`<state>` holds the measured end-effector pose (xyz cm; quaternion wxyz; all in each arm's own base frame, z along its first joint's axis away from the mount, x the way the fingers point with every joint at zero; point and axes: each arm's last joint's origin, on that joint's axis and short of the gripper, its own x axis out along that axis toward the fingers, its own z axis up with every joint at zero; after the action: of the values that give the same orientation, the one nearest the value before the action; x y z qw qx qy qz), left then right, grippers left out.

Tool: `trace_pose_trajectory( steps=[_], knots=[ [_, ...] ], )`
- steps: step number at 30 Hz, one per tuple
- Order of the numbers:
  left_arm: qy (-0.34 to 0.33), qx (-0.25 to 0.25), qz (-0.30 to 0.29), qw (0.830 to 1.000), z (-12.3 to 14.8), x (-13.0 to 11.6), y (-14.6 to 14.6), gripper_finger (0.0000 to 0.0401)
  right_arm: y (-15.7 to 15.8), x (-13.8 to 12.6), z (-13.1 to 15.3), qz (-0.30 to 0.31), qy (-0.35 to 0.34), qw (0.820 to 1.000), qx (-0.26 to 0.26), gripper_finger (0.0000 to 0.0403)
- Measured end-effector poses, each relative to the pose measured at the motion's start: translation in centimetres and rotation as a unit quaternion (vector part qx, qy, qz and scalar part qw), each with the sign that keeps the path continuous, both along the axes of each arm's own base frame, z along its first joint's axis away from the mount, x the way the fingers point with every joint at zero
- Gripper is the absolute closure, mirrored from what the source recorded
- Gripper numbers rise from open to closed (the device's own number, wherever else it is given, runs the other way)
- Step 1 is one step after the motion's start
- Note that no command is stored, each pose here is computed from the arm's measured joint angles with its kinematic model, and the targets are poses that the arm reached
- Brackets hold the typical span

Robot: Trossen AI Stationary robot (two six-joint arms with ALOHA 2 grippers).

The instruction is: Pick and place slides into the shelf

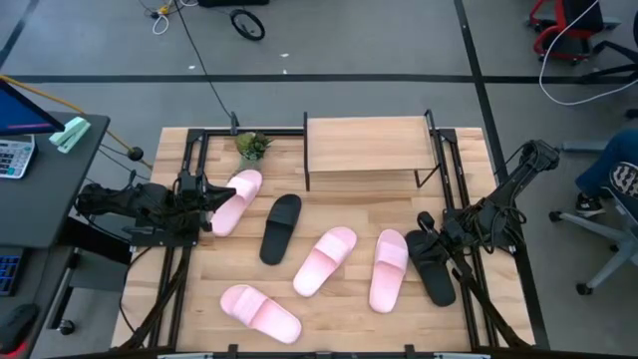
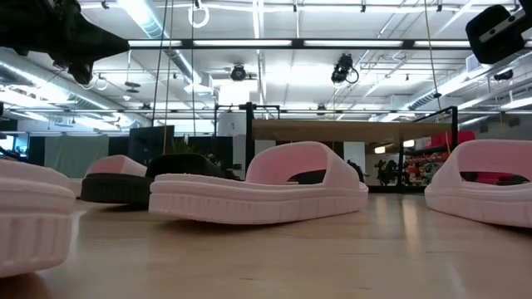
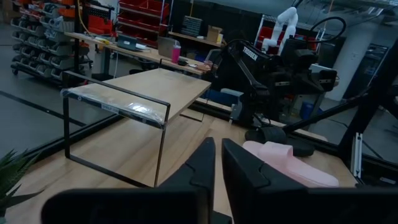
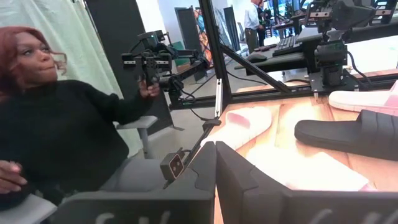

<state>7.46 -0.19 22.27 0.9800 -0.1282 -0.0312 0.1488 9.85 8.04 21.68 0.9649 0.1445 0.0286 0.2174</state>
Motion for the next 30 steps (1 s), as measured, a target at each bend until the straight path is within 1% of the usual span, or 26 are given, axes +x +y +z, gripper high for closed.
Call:
trace_pose_trajectory(
  steps=[6,7,10,11,13,19,23,25,28,30],
  knots=[
    [-0.001,-0.003,0.000,1.000,0.01,0.00,0.00,0.0370,0.00,0.00,0.00,0.000,0.000,1.000,0.000,0.0394],
    [-0.006,-0.015,0.000,1.000,0.02,0.00,0.00,0.0372,0.00,0.00,-0.01,0.000,0.000,1.000,0.000,0.0394],
    [-0.024,-0.076,-0.002,0.997,0.01,0.00,0.00,0.0377,0.00,0.00,-0.01,0.000,0.000,1.000,0.000,0.0394],
    [-0.029,-0.089,-0.002,0.996,0.01,0.00,0.00,0.0378,0.00,0.00,-0.01,0.000,0.000,1.000,0.000,0.0394],
    [-0.030,-0.095,-0.002,0.995,0.01,0.00,0.00,0.0377,0.01,0.00,-0.01,0.000,0.000,1.000,0.000,0.0394],
    [-0.019,-0.060,-0.001,0.998,0.01,0.00,0.00,0.0367,0.00,0.00,-0.01,0.000,0.000,1.000,0.000,0.0394],
    [-0.008,-0.024,0.000,1.000,0.01,0.00,0.00,0.0365,0.00,0.00,-0.02,0.000,0.001,1.000,-0.001,0.0394],
    [-0.002,-0.005,0.000,1.000,0.01,0.00,0.00,0.0368,0.00,0.00,-0.21,0.000,0.004,1.000,-0.016,0.0394],
    [0.006,0.021,0.001,1.000,0.01,0.00,0.00,0.0373,-0.03,-0.03,-0.40,0.001,0.009,0.998,-0.061,0.0394],
    [0.008,0.027,0.001,1.000,0.00,0.00,0.00,0.0377,0.00,0.00,-0.41,0.002,0.009,0.998,-0.066,0.0394]
  ],
)
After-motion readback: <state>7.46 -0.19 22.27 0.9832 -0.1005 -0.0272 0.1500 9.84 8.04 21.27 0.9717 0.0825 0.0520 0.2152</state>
